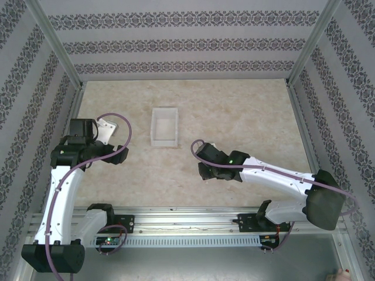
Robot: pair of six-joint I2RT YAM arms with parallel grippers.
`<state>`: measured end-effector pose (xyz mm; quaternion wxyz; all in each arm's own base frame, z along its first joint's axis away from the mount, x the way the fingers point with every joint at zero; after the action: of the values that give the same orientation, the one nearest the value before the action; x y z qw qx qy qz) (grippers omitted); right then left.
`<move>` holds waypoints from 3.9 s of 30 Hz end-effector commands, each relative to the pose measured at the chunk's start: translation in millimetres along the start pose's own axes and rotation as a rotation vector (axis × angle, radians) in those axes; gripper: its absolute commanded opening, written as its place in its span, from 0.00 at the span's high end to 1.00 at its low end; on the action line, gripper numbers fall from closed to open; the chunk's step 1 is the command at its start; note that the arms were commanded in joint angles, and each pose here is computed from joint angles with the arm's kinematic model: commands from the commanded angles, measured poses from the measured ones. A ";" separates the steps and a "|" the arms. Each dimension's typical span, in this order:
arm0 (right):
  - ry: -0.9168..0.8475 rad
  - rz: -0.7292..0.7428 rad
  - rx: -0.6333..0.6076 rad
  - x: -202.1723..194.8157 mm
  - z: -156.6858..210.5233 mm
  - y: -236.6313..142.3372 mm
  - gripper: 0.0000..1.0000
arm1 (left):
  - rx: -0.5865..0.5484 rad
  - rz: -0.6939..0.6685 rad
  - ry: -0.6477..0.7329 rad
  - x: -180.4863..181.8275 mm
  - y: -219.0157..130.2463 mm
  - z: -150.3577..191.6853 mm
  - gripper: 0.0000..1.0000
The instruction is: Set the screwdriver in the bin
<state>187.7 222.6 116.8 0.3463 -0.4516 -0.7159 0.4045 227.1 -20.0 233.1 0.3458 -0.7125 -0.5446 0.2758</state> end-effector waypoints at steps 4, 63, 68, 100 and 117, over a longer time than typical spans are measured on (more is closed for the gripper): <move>-0.027 -0.007 -0.047 1.8 -14.1 -18.8 0.79 | -0.037 0.023 -0.007 -6.4 -8.9 -5.4 0.01; 0.088 -0.004 -0.105 84.9 -216.0 121.7 0.78 | -0.189 -0.014 0.060 -16.2 -60.0 -5.2 0.01; 0.098 0.003 -0.084 82.7 -215.8 136.2 0.77 | -0.182 -0.010 0.063 -17.1 -57.6 -1.7 0.01; 0.098 0.001 -0.033 84.8 -206.7 157.9 0.69 | -0.160 0.021 0.039 -20.0 -49.9 2.3 0.01; 0.020 -0.042 -0.241 95.7 -264.4 59.3 0.56 | -0.062 -0.056 0.019 -1.3 -30.6 3.3 0.01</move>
<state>397.6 401.7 120.8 0.3363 -0.4749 -0.7334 0.3514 205.3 -19.1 262.4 0.3193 -0.7222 -0.5672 0.2341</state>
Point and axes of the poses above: each hand's point on the last joint's axis, 136 mm out from that joint toward the fingers, its own y axis out along the fingers, its own x axis along the line the jaws close on, z = x × y, the point moved 2 cm from there along -y, back along the fingers, and after that the axes turned 6 degrees about -y, right-handed, at the moved point
